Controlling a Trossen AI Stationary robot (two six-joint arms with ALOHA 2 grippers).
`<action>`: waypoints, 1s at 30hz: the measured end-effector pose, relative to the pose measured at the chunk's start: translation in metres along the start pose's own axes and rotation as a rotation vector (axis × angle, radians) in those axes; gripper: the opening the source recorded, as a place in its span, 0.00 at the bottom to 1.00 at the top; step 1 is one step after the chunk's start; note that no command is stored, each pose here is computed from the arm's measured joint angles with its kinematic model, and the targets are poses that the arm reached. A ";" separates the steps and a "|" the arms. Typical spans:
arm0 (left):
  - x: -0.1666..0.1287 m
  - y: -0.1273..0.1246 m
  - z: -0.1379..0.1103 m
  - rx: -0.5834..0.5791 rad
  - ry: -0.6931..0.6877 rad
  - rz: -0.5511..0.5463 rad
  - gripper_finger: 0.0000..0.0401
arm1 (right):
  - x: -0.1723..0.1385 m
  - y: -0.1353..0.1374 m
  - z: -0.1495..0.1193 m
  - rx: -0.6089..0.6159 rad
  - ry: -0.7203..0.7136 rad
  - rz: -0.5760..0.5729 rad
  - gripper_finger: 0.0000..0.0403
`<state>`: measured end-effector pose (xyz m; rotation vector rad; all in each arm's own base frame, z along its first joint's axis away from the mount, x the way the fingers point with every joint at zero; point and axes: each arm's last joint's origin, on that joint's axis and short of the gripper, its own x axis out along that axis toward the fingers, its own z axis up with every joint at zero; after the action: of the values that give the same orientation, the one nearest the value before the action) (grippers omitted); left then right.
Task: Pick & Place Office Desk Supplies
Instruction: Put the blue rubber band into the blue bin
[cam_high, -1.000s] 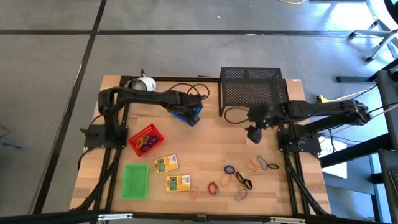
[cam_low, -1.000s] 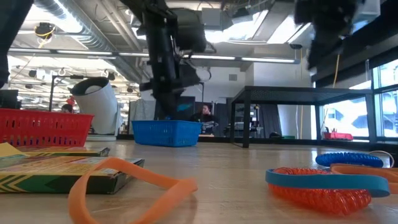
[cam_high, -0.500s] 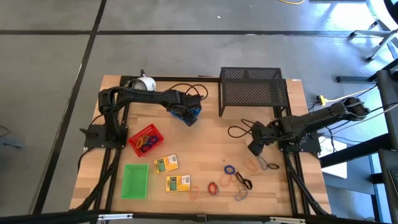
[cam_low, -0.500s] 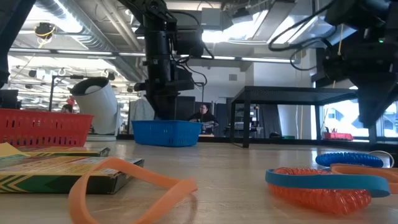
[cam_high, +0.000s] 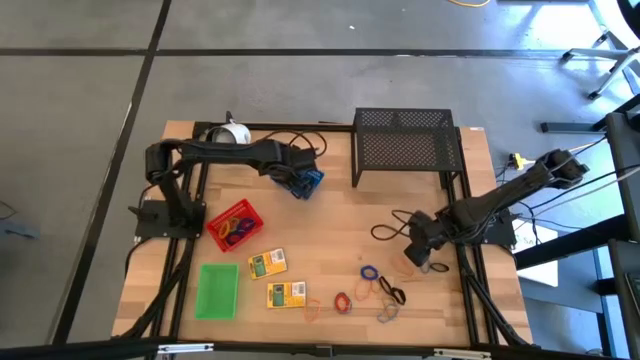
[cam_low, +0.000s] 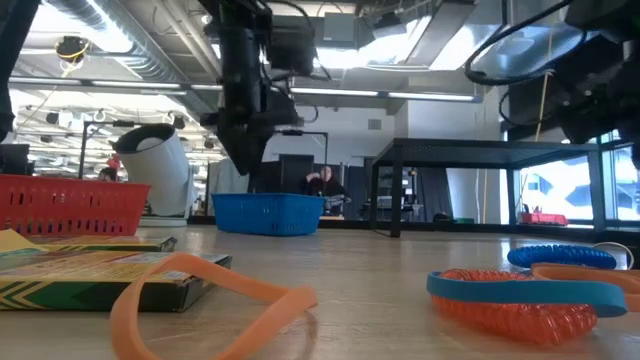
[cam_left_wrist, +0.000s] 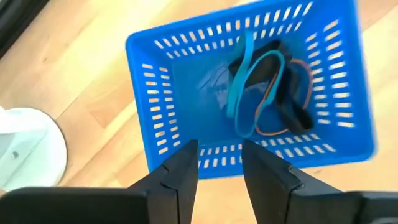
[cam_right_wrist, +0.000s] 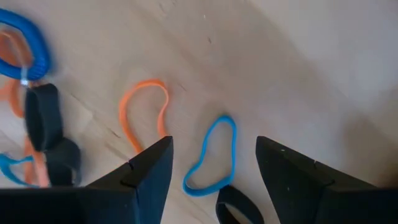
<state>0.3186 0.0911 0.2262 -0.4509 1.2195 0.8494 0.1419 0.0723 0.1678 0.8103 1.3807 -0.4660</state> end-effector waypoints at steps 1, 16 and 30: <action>-0.004 0.001 0.000 -0.015 -0.009 -0.009 0.29 | 0.002 0.001 -0.001 -0.004 0.004 -0.008 0.58; -0.074 0.010 -0.013 -0.183 -0.209 -0.192 0.29 | 0.041 0.015 -0.012 -0.109 0.072 -0.159 0.47; -0.101 -0.020 -0.011 -0.093 -0.443 -0.404 0.27 | 0.045 0.015 -0.010 -0.164 0.031 -0.196 0.04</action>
<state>0.3168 0.0381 0.3156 -0.5291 0.6519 0.6141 0.1535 0.0972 0.1274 0.5534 1.5140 -0.4861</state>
